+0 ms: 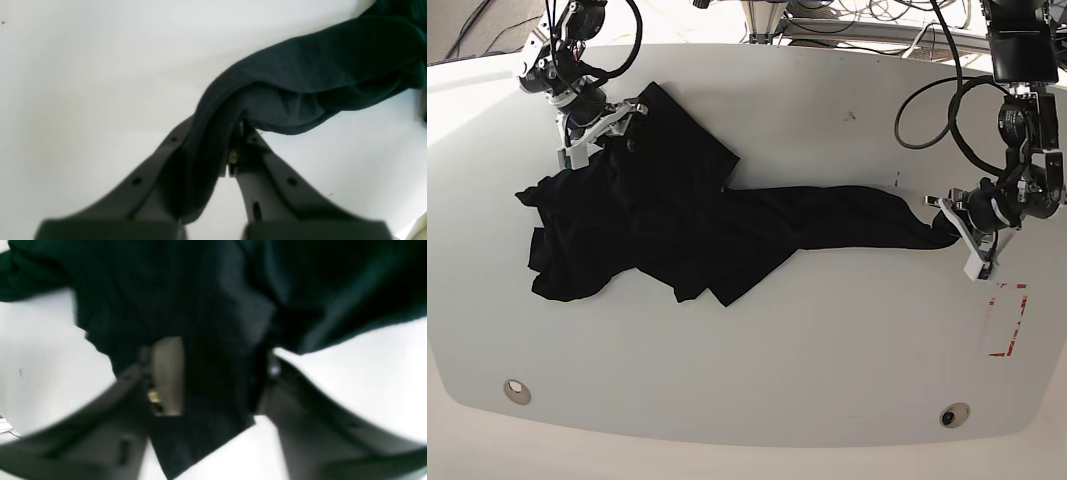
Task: Layout the t-shirt on the table in an organized manner, then fold the t-shirt properly
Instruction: 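Drag the grasped t-shirt edge with the right gripper away from the sleeve, then lift the t-shirt with both grippers and swing it up off the table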
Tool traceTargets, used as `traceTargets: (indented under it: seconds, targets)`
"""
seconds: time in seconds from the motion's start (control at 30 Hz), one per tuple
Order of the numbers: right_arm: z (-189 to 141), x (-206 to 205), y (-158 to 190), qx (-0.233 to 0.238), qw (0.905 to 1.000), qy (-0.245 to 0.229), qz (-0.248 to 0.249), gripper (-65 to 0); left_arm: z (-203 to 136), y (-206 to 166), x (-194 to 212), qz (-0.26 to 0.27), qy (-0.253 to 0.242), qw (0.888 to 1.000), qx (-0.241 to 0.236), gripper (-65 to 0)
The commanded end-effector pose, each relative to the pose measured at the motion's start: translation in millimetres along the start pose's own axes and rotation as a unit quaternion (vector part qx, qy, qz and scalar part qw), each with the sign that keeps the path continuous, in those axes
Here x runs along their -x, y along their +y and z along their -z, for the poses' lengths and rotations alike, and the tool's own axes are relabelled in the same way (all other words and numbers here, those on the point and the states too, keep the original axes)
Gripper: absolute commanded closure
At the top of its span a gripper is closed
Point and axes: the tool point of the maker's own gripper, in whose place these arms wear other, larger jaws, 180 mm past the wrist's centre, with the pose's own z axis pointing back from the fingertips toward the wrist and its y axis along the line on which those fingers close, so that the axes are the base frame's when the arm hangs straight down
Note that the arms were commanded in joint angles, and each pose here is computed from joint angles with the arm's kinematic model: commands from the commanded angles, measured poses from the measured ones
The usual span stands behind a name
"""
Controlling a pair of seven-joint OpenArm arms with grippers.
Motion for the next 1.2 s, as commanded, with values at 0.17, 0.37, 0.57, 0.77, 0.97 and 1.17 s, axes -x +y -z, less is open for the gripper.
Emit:
traceTargets:
  seconds: [0.17, 0.37, 0.57, 0.77, 0.97, 1.17]
  targets:
    - [-3, -5, 0, 0.003, 0.9999, -0.002, -0.011, -2.7, -8, 4, -27, 0.01, -0.056, 0.998, -0.005, 0.0]
    - [-21, -16, 6, 0.017, 0.9987, -0.015, -0.046, 0.0, -10, 5, -34, 0.013, -0.071, 0.997, -0.007, 0.0]
    - [-47, -32, 15, 0.042, 0.994, -0.015, -0.1, 0.0, -20, 0, -60, 0.031, -0.105, 0.994, -0.008, 0.0]
    - [-66, -48, 7, 0.069, 0.991, -0.022, -0.113, 0.0, -43, -17, -96, 0.069, -0.158, 0.985, -0.007, 0.0]
    - [-86, -91, -9, 0.069, 0.9865, -0.064, -0.134, 0.0, -65, -26, -136, 0.095, -0.21, 0.973, -0.011, -0.1]
    - [-106, -150, -20, 0.09, 0.972, -0.115, -0.185, 0.0, -85, -27, -173, 0.109, -0.254, 0.961, -0.018, -0.3]
